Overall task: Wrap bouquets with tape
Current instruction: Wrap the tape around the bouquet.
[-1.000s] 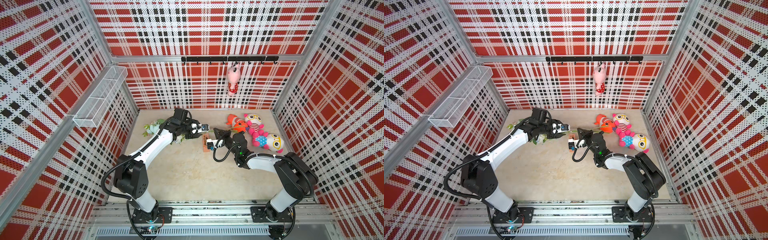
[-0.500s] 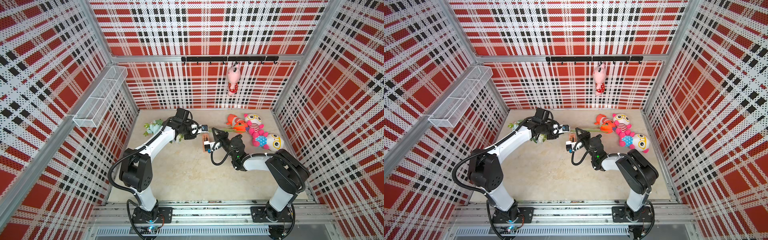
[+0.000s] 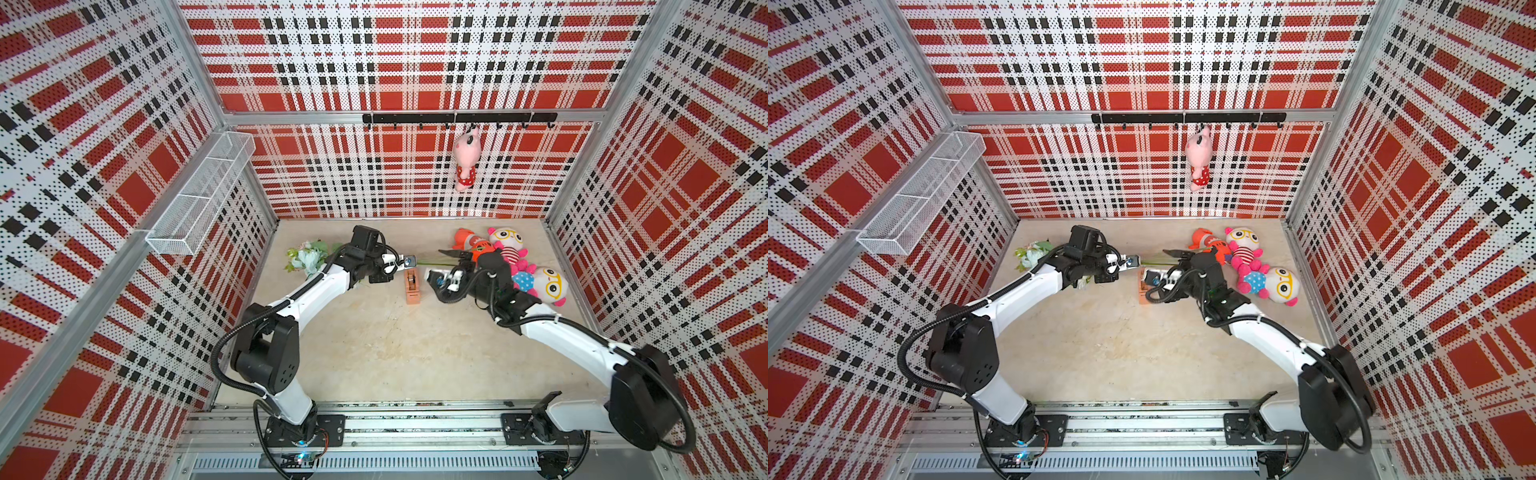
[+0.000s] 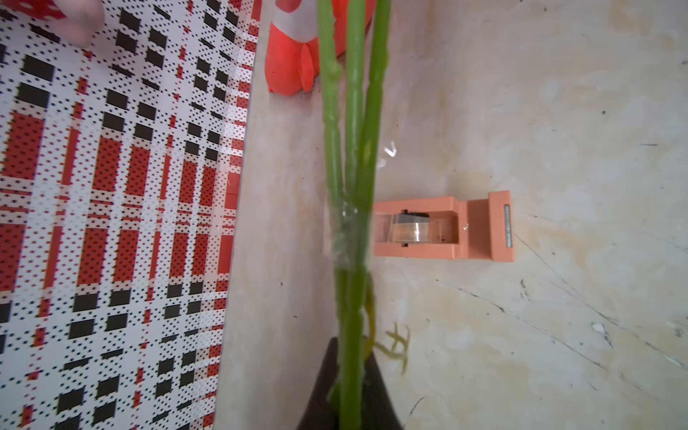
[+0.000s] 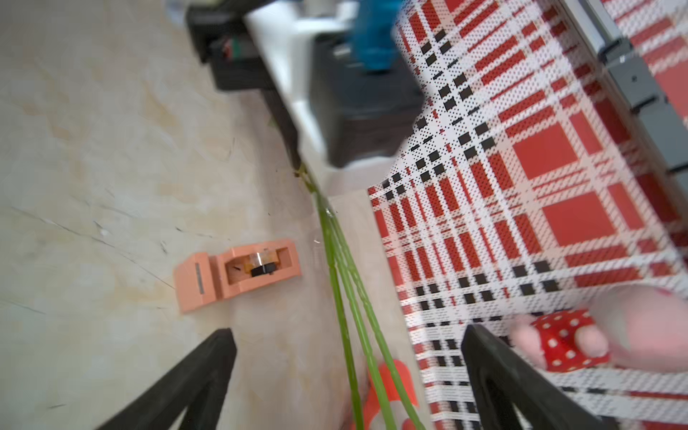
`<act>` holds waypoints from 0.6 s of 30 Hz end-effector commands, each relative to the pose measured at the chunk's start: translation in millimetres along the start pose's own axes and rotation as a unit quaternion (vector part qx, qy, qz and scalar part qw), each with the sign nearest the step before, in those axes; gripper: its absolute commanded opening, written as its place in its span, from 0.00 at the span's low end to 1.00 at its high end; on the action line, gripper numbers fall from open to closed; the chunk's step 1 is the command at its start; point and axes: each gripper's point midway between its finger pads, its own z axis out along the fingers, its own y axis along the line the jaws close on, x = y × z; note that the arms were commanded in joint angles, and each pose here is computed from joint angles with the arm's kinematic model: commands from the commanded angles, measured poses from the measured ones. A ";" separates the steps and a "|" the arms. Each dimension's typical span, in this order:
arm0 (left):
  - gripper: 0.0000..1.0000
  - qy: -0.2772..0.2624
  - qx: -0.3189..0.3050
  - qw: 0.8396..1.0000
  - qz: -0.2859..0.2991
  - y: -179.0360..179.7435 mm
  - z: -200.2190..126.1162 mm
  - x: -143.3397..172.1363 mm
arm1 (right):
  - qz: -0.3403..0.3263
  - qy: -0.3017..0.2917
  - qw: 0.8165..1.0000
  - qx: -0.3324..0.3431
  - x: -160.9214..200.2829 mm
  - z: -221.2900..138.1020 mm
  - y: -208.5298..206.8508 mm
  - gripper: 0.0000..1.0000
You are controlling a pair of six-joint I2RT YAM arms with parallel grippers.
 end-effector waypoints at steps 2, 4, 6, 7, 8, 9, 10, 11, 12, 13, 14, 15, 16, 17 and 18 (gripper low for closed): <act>0.00 -0.017 -0.106 0.993 0.049 23.7 -18.8 -20.9 | 0.317 -0.002 0.937 -0.145 19.7 -29.2 2.1 1.00; 0.00 -0.023 -0.154 0.986 0.065 27.9 -25.2 -27.4 | 0.372 0.012 0.916 -0.149 29.2 -31.2 -17.1 1.00; 0.00 -0.027 -0.186 0.978 0.086 27.1 -32.5 -32.4 | 0.385 0.046 0.912 -0.137 39.7 -25.3 -27.8 1.00; 0.00 -0.031 -0.207 0.973 0.094 27.4 -37.6 -36.2 | 0.389 0.056 0.910 -0.134 40.4 -23.5 -33.3 1.00; 0.00 -0.033 -0.221 0.970 0.100 27.1 -41.2 -38.0 | 0.393 0.059 0.907 -0.137 39.5 -21.5 -36.4 1.00; 0.00 -0.035 -0.237 0.965 0.105 26.5 -45.0 -41.2 | 0.392 0.063 0.907 -0.140 39.9 -18.9 -39.4 1.00; 0.00 -0.035 -0.243 0.963 0.114 23.3 -45.9 -43.1 | 0.392 0.067 0.906 -0.143 40.3 -15.7 -42.0 1.00; 0.00 -0.030 -0.247 0.961 0.118 21.3 -45.6 -43.4 | 0.392 0.067 0.906 -0.146 38.9 -13.8 -44.8 1.00; 0.00 -0.022 -0.250 0.960 0.121 19.1 -44.3 -42.8 | 0.390 0.069 0.906 -0.150 38.9 -10.9 -47.5 1.00; 0.00 -0.017 -0.249 0.960 0.125 16.6 -42.2 -42.0 | 0.385 0.065 0.907 -0.156 37.3 -8.1 -49.7 1.00; 0.00 -0.016 -0.247 0.961 0.127 15.2 -40.9 -42.3 | 0.381 0.057 0.908 -0.163 33.5 -6.0 -51.3 1.00; 0.00 -0.014 -0.241 0.962 0.129 12.9 -38.9 -41.6 | 0.381 0.051 0.907 -0.172 31.7 -2.4 -51.8 1.00; 0.00 -0.013 -0.240 0.962 0.129 12.9 -39.2 -41.8 | 0.377 0.050 0.907 -0.179 29.3 1.2 -51.6 1.00; 0.00 -0.010 -0.236 0.963 0.130 11.3 -38.7 -40.9 | 0.372 0.052 0.908 -0.187 28.3 5.1 -49.6 1.00; 0.00 -0.009 -0.234 0.964 0.130 10.7 -39.3 -40.6 | 0.364 0.057 0.909 -0.195 27.7 9.8 -47.0 1.00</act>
